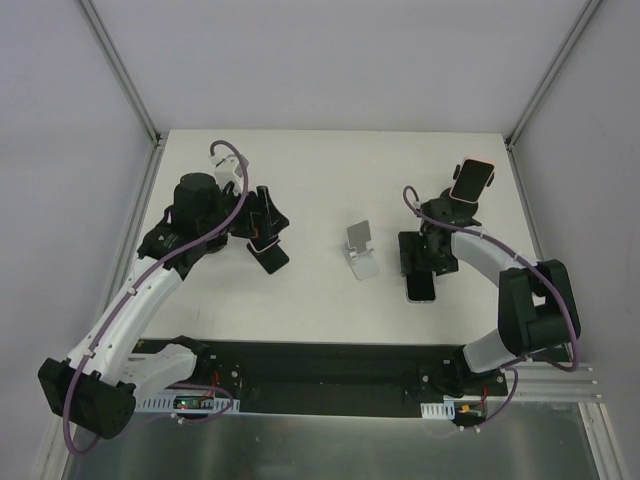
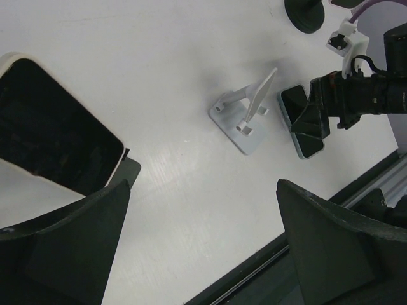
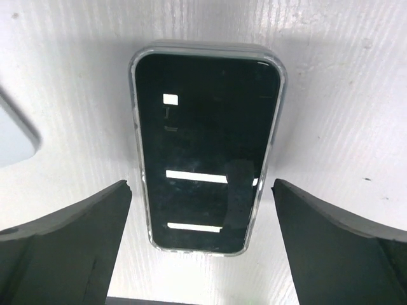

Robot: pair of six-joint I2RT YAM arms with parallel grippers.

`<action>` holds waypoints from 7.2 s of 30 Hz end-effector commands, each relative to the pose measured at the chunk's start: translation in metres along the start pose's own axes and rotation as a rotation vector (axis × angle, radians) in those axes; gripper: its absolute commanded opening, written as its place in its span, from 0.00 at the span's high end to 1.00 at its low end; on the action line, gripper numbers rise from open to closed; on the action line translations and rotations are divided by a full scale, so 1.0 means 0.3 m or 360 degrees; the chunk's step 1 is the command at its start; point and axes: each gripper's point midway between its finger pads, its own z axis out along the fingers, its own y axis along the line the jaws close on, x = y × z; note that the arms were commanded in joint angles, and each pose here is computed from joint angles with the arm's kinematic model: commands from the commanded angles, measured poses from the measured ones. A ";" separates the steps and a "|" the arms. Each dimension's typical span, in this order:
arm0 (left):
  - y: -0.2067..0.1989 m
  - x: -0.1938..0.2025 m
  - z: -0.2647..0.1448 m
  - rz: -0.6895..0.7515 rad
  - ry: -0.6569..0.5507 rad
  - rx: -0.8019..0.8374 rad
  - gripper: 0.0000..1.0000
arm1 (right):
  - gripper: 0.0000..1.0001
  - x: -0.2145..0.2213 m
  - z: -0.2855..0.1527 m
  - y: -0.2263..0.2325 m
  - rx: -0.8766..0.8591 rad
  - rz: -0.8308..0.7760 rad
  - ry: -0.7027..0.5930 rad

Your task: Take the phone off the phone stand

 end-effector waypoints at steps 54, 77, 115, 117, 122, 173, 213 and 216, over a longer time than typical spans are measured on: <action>-0.281 -0.097 0.563 0.0290 0.0387 0.0485 1.00 | 0.04 -0.026 -0.595 0.143 -0.0631 -0.0265 -0.1459; 0.789 -0.670 0.081 -0.0403 -0.0407 -0.0745 1.00 | 0.04 -0.054 -0.540 0.175 -0.0715 -0.0172 -0.1371; 1.412 -0.583 0.221 -0.0607 -0.0316 -0.0984 0.34 | 0.04 -0.199 -0.465 0.202 -0.0638 -0.0074 -0.1253; 1.381 -0.612 0.193 -0.0590 -0.0346 -0.0984 0.20 | 0.04 -0.200 -0.466 0.203 -0.0639 -0.0081 -0.1258; 1.286 -0.653 0.149 -0.0559 -0.0388 -0.0948 0.01 | 0.04 -0.202 -0.484 0.206 -0.0649 -0.0109 -0.1285; 0.440 -0.112 0.177 -0.0418 -0.0095 -0.0133 0.29 | 0.04 -0.082 -0.553 0.371 -0.1168 -0.0265 -0.1298; 0.178 -0.262 0.044 -0.0255 -0.0278 0.0226 1.00 | 0.04 -0.084 -0.586 0.413 -0.1184 -0.0361 -0.1318; 0.094 -0.256 0.050 -0.0248 -0.0261 0.0288 1.00 | 0.04 -0.084 -0.603 0.438 -0.1195 -0.0393 -0.1322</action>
